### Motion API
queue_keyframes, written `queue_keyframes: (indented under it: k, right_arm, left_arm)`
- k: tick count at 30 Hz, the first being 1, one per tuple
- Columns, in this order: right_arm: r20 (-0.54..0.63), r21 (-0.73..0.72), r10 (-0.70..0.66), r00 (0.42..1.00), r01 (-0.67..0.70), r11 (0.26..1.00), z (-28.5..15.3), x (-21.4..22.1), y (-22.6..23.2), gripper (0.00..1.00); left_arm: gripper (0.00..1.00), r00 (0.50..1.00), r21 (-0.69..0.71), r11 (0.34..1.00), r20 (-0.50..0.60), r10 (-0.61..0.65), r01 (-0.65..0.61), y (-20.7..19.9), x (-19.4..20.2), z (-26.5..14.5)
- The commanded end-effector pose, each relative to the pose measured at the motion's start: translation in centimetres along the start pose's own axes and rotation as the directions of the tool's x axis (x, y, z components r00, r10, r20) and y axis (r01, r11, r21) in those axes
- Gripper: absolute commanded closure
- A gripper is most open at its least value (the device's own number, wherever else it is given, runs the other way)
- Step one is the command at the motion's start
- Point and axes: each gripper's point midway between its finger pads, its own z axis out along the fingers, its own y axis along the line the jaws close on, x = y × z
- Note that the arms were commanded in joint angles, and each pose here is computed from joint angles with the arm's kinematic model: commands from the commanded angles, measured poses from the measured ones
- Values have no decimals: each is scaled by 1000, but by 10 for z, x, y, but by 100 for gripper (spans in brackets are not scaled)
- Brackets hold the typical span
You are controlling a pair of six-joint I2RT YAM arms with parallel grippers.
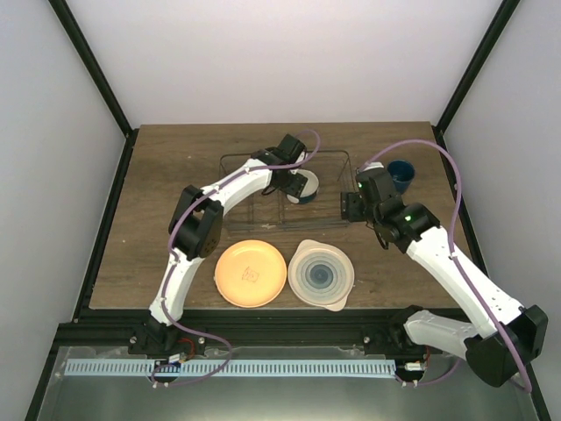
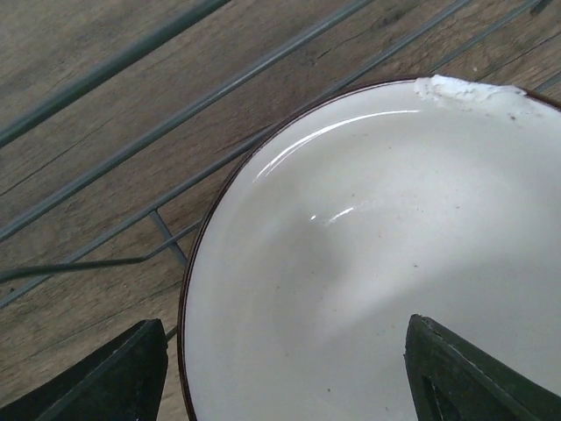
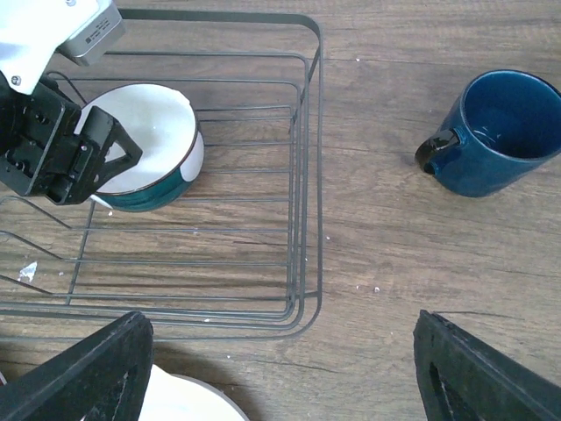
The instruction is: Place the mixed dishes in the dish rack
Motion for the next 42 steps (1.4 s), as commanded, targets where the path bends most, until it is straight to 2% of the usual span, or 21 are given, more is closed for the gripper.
queue_keyframes:
  k: [1, 3, 5, 9, 14, 17, 19, 23, 28, 33, 38, 42]
  right_arm:
    - [18, -2, 10, 1000, -10, 1000, -6, 1, -2, 18]
    - [22, 0, 12, 1000, -12, 1000, -8, 1, -4, 18]
    - [23, 2, 12, 1000, -12, 1000, -9, 2, -5, 18]
    - [22, 7, 11, 1000, -11, 1000, -11, 3, -7, 18]
    - [20, 12, 11, 1000, -11, 1000, -11, 2, -7, 18]
    - [20, 9, 12, 1000, -13, 1000, -10, 2, -6, 18]
    - [19, -14, 12, 1000, -11, 1000, -7, 4, -2, 17]
    - [18, -121, 4, 1000, -2, 993, 0, 10, 18, 1]
    - [42, -313, 19, 999, -5, 950, 3, 14, 51, 0]
    - [60, -403, 45, 997, -17, 915, 5, 8, 68, 0]
    - [65, -484, 59, 996, -20, 875, 4, -3, 83, 0]
    - [79, -599, 78, 994, -15, 800, -11, -14, 104, 0]
  left_arm:
    - [25, 988, -30, 1000, -154, 5, -10, 8, 38, 3]
    - [28, 987, -18, 1000, -157, 11, -14, 5, 38, 7]
    - [36, 987, -13, 1000, -160, 15, -17, 4, 38, 13]
    - [65, 988, 0, 1000, -157, 11, -11, 1, 39, 23]
    - [89, 990, 13, 1000, -140, 9, -7, -2, 34, 24]
    - [100, 993, 41, 999, -115, 6, -1, -7, 27, 19]
    - [100, 996, 83, 997, -85, -4, 11, -12, 19, 12]
    - [100, 999, 206, 977, 4, -52, 50, -26, -2, -10]
    - [100, 987, 288, 956, 130, -93, 52, -26, -26, -52]
    - [100, 965, 330, 943, 232, -123, 41, -18, -31, -95]
    - [100, 920, 333, 942, 359, -158, 32, -6, -38, -148]
    - [100, 883, 338, 941, 435, -176, 21, -4, -35, -183]
